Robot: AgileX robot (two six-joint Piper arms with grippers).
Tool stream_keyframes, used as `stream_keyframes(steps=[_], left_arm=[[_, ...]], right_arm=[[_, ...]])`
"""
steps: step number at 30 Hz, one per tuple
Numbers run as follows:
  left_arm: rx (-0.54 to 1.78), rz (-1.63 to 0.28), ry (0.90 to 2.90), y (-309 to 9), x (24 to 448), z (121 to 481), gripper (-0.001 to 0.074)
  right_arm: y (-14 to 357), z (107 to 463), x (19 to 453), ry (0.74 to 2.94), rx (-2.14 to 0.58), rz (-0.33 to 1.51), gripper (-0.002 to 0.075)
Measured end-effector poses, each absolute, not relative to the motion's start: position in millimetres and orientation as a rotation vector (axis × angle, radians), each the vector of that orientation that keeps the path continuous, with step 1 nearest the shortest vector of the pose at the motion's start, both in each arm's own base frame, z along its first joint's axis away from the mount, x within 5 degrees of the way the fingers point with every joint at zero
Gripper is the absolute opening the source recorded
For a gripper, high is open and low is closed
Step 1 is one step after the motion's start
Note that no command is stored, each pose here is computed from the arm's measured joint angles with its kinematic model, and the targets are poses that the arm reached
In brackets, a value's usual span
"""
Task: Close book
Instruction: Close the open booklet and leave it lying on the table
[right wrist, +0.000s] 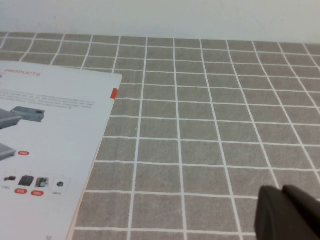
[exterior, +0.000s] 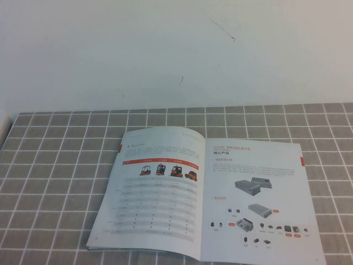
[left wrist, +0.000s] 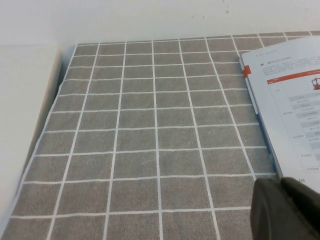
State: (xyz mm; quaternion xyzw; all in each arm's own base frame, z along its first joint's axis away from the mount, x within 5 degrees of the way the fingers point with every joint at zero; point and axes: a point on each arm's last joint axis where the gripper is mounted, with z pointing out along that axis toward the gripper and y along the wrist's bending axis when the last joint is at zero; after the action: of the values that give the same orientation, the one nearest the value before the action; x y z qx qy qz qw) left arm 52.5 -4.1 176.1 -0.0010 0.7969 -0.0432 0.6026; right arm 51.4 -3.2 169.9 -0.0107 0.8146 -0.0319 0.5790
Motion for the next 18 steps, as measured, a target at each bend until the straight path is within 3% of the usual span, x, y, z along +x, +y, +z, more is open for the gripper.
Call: stream_keyframes(steps=[8, 18], left_arm=[[0.032, -0.065, 1.694, -4, 55, 188, -0.0003], [0.035, -0.045, 1.236, -3, 51, 229, -0.0003]], right_arm=[[-3, 175, 54, 1.824, -0.038, -0.085, -0.0003], [1, 222, 54, 1.304, -0.067, -0.075, -0.0003]])
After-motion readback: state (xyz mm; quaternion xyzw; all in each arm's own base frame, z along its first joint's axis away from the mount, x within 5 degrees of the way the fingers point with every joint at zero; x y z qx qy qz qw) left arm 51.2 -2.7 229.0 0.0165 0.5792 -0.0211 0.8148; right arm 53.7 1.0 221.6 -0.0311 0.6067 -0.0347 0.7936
